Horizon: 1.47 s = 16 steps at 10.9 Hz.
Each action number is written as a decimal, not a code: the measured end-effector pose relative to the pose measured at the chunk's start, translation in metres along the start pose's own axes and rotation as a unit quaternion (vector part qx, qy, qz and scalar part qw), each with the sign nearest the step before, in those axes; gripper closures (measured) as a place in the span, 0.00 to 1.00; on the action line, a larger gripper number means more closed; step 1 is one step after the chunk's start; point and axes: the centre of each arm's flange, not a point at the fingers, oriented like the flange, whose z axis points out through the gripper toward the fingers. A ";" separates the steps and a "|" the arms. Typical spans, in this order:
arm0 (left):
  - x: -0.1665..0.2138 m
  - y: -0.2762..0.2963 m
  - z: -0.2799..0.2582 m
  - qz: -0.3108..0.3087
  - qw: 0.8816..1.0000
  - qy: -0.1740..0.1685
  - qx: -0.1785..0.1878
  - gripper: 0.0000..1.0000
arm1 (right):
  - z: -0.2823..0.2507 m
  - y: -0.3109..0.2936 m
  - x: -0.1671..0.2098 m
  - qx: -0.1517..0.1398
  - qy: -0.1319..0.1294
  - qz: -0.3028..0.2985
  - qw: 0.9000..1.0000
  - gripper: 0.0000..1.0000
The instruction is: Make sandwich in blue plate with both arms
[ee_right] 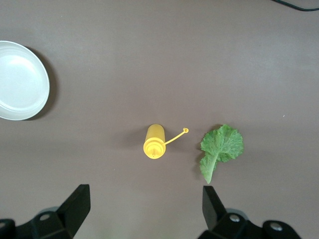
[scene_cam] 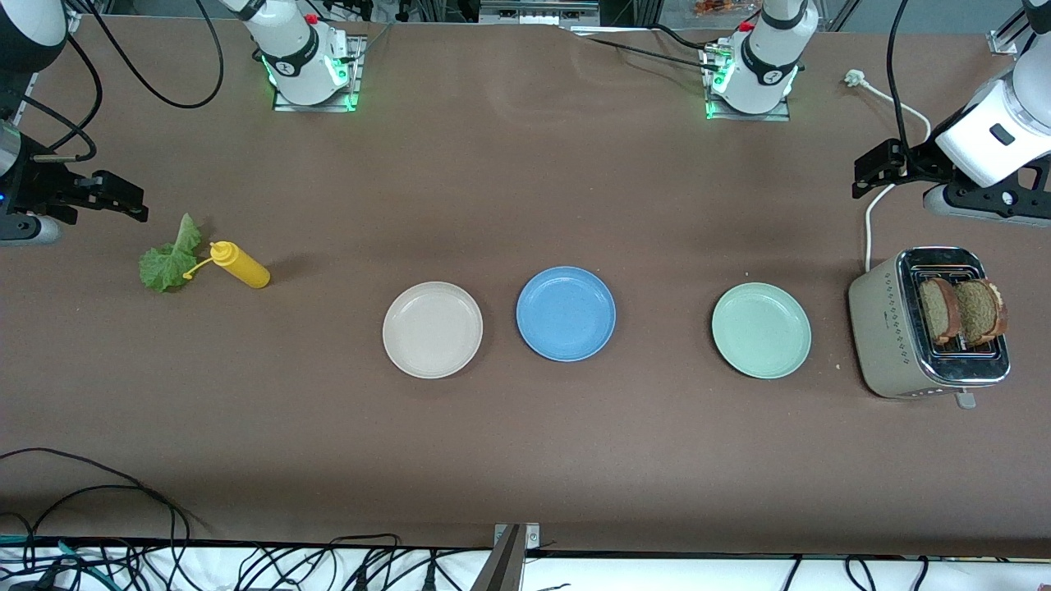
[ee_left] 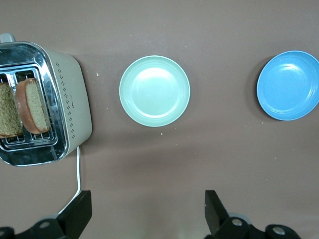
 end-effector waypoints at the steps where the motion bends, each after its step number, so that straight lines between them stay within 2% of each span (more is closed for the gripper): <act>1: 0.000 0.000 0.000 0.000 1.000 0.000 0.000 0.00 | 0.000 0.000 0.000 0.000 0.000 0.000 1.000 0.00; 16: 0.002 -0.004 0.004 -0.004 1.000 -0.005 0.000 0.00 | 0.001 0.000 0.000 0.000 -0.002 0.000 1.000 0.00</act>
